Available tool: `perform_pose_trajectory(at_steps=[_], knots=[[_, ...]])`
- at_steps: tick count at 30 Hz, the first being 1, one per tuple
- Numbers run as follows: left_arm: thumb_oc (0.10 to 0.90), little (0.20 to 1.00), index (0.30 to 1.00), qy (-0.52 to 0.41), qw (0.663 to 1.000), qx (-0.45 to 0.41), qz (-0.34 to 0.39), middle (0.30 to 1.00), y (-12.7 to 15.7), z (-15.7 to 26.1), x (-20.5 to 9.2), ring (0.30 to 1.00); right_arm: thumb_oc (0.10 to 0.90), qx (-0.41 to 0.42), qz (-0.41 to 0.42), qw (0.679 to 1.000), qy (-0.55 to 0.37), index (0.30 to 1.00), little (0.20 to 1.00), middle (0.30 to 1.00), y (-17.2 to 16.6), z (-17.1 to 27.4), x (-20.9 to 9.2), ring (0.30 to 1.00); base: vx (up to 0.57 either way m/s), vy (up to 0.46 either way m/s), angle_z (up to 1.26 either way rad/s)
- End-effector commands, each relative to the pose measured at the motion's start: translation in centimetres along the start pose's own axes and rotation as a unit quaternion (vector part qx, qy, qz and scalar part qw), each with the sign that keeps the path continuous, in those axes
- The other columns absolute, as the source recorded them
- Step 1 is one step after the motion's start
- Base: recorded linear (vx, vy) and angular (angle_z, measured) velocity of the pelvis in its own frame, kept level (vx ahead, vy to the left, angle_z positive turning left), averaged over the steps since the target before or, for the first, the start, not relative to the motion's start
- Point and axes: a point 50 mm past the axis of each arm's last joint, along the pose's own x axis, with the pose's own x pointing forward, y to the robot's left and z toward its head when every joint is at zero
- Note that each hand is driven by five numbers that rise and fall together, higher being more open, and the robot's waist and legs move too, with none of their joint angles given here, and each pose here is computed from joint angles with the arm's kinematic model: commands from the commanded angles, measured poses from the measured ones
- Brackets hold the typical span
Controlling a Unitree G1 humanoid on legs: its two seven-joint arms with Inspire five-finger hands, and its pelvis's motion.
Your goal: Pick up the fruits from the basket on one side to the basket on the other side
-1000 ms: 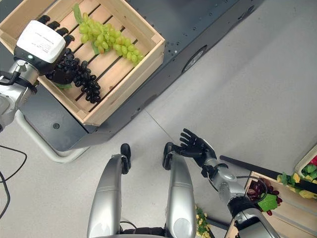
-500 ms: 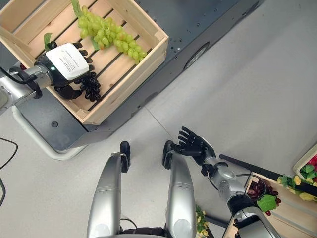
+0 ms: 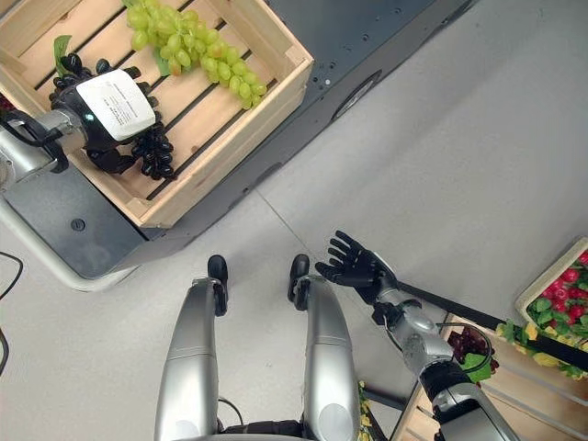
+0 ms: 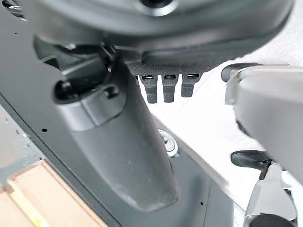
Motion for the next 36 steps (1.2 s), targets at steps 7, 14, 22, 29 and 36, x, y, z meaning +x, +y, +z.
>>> perform_pose_trajectory(at_steps=[7, 14, 22, 29, 36], knots=[[0.800, 0.900, 0.900, 0.194, 0.979, 0.003, -0.064, 0.900, 0.2, -7.6, -2.2, 0.900, 0.800, 0.047, 0.041, 0.992, -0.108, 0.900, 0.900, 0.900, 1.1, 2.7, -0.2, 0.900, 0.00, 0.000, 0.00], [0.800, 0.900, 0.900, 0.163, 0.986, -0.020, -0.037, 0.900, 0.3, -6.5, -1.4, 0.900, 0.800, 0.055, 0.044, 0.989, -0.132, 0.900, 0.900, 0.900, 1.6, 3.2, -0.2, 0.900, 0.00, 0.000, 0.00], [0.400, 0.300, 0.300, 0.124, 0.990, -0.054, -0.040, 0.300, -0.1, -5.0, -0.9, 0.300, 0.800, 0.064, 0.046, 0.983, -0.167, 0.900, 0.900, 0.900, 2.1, 4.4, -0.2, 0.900, 0.00, 0.000, 0.00], [0.400, 0.300, 0.300, 0.108, 0.992, -0.066, 0.001, 0.300, 0.0, -4.3, -0.7, 0.300, 0.800, 0.068, 0.042, 0.980, -0.185, 0.900, 0.900, 0.900, 2.2, 5.1, -0.3, 0.900, 0.00, 0.000, 0.00], [0.400, 0.300, 0.300, 0.075, 0.994, -0.070, 0.045, 0.300, -0.3, -3.0, -1.0, 0.300, 0.800, 0.070, 0.039, 0.979, -0.187, 0.900, 0.900, 0.900, 2.1, 4.9, -0.6, 0.900, 0.00, -0.007, -0.01]])
